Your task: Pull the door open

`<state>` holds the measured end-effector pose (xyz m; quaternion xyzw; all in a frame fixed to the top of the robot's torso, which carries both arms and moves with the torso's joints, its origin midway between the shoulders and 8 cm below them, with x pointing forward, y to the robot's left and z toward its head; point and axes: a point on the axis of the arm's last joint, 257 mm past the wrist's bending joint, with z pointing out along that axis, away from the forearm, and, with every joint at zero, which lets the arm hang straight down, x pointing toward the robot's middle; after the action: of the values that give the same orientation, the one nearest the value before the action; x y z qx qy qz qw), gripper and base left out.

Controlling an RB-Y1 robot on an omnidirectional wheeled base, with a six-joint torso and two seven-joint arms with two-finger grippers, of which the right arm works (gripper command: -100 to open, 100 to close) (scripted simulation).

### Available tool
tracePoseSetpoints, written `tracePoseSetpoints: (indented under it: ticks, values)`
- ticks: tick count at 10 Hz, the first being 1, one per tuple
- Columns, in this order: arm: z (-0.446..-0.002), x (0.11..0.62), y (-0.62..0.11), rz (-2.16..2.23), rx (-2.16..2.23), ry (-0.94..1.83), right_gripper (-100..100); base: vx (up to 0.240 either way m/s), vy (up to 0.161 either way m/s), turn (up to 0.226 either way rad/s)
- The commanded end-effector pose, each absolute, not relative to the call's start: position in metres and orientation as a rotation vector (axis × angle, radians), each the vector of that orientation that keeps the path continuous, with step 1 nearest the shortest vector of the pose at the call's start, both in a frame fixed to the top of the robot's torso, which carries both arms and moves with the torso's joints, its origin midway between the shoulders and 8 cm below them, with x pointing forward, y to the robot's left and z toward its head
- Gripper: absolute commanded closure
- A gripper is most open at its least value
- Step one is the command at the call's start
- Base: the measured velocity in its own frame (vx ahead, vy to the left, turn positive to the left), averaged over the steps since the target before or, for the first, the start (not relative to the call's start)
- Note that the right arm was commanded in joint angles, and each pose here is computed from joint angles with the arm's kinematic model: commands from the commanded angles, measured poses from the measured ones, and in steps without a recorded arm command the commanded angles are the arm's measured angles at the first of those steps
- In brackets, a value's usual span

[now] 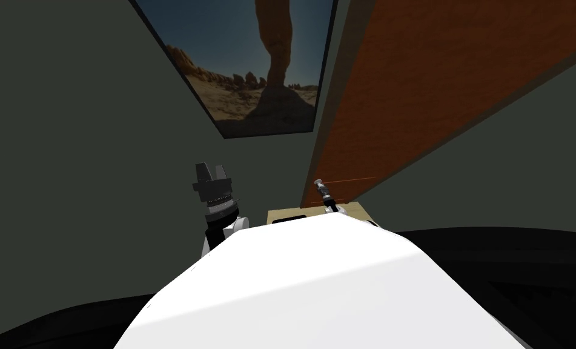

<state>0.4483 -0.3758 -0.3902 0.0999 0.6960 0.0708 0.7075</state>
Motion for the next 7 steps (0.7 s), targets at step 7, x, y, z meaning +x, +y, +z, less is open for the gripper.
tracePoseSetpoints:
  ticks: [7]
  values:
    - [-0.3899, 0.4474, -0.3829, 0.306, 0.413, 1.51, 100, -0.03, -0.013, 0.055]
